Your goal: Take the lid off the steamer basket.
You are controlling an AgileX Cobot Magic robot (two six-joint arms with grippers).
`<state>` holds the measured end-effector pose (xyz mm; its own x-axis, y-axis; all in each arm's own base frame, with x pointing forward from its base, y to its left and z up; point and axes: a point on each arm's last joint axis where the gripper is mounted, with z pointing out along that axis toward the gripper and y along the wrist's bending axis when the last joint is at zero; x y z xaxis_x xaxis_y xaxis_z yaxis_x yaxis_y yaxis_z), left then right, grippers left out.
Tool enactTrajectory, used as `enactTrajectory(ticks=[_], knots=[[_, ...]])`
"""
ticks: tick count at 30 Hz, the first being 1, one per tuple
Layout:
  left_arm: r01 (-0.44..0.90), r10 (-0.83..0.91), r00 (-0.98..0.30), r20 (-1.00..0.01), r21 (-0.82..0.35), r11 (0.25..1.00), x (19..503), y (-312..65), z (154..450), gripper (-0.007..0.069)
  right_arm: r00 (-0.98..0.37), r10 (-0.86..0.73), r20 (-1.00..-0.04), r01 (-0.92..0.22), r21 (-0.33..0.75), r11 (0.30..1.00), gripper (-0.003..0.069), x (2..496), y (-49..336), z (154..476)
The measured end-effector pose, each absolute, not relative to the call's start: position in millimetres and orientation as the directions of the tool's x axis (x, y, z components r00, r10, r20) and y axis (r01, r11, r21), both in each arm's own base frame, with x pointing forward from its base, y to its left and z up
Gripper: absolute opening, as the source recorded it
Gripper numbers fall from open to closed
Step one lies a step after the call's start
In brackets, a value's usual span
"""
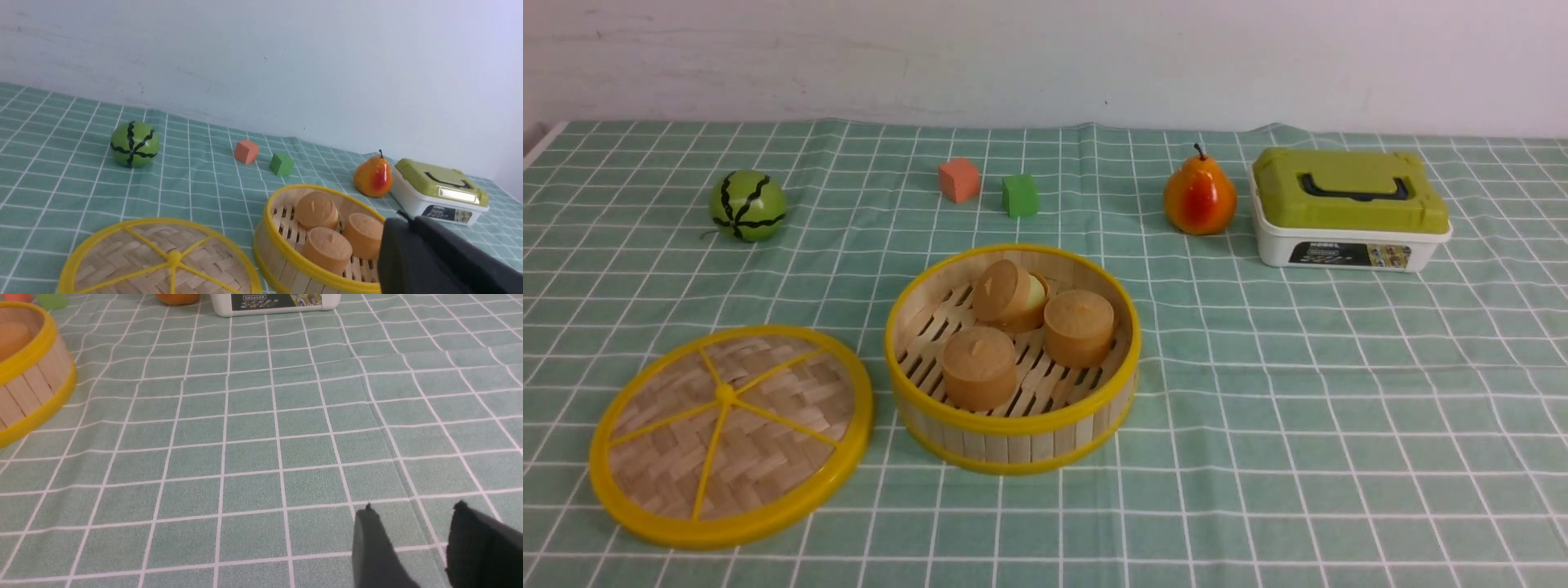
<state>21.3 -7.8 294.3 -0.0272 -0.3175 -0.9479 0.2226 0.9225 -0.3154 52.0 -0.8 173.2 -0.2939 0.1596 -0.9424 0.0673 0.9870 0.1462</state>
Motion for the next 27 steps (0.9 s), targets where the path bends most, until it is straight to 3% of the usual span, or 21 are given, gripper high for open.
enactTrajectory(ticks=[16, 27], knots=[[0.191, -0.286, -0.121, -0.95, -0.305, 0.933, 27, -9, 274, -0.0013, -0.294, 0.16, -0.942, 0.067, 0.146, 0.987, 0.0241, 52, -1, 173], [0.112, -0.215, -0.304, -0.928, -0.259, 0.959, 52, -11, 175, -0.0012, -0.294, 0.16, -0.942, 0.067, 0.146, 0.987, 0.0241, 52, -1, 173]])
